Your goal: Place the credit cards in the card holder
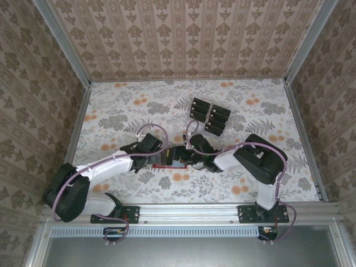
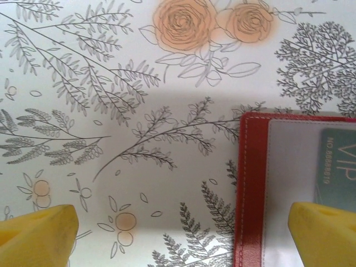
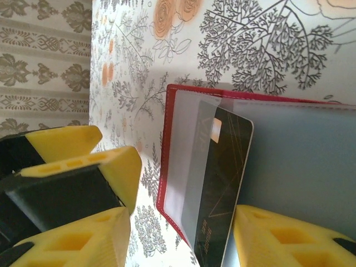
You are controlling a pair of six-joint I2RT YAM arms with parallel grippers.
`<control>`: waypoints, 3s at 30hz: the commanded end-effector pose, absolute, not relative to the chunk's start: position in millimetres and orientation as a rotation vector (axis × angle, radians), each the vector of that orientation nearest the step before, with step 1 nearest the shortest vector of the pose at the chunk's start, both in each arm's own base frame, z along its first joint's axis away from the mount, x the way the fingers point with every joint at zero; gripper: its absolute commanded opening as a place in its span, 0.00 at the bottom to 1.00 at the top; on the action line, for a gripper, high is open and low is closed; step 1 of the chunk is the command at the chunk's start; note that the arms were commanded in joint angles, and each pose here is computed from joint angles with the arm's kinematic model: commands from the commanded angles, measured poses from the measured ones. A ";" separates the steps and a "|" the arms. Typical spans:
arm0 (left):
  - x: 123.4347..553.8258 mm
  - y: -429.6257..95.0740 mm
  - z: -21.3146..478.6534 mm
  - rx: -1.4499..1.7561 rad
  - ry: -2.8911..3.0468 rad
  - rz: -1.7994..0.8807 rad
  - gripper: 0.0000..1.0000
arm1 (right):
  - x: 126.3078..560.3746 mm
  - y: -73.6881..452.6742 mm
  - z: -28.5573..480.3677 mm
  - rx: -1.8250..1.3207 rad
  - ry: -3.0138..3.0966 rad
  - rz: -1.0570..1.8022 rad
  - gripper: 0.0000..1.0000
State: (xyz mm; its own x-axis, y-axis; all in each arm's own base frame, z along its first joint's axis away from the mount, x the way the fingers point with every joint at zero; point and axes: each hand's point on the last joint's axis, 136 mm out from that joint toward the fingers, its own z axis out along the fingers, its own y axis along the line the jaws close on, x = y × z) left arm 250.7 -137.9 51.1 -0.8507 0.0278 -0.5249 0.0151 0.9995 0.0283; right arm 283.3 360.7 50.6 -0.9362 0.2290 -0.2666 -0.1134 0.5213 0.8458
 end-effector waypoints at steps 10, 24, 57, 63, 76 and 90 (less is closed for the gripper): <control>246.2 -125.9 53.4 0.004 2.603 0.073 1.00 | 274.4 308.3 4.0 0.092 2.686 1.040 0.54; 251.2 -123.7 36.5 0.012 2.637 0.146 1.00 | 288.3 315.0 45.8 -0.098 2.693 0.951 0.47; 256.1 -134.6 13.4 0.040 2.683 0.145 1.00 | 284.5 363.5 32.9 -0.139 2.717 1.097 0.09; 256.0 -134.9 13.4 0.042 2.682 0.141 1.00 | 286.6 368.8 43.0 -0.151 2.695 1.114 0.10; 255.3 -134.7 11.2 0.043 2.686 0.141 1.00 | 298.9 337.8 38.9 -0.101 2.736 0.892 0.14; 255.5 -134.2 11.1 0.043 2.684 0.144 1.00 | 299.5 336.7 26.5 -0.093 2.760 0.861 0.16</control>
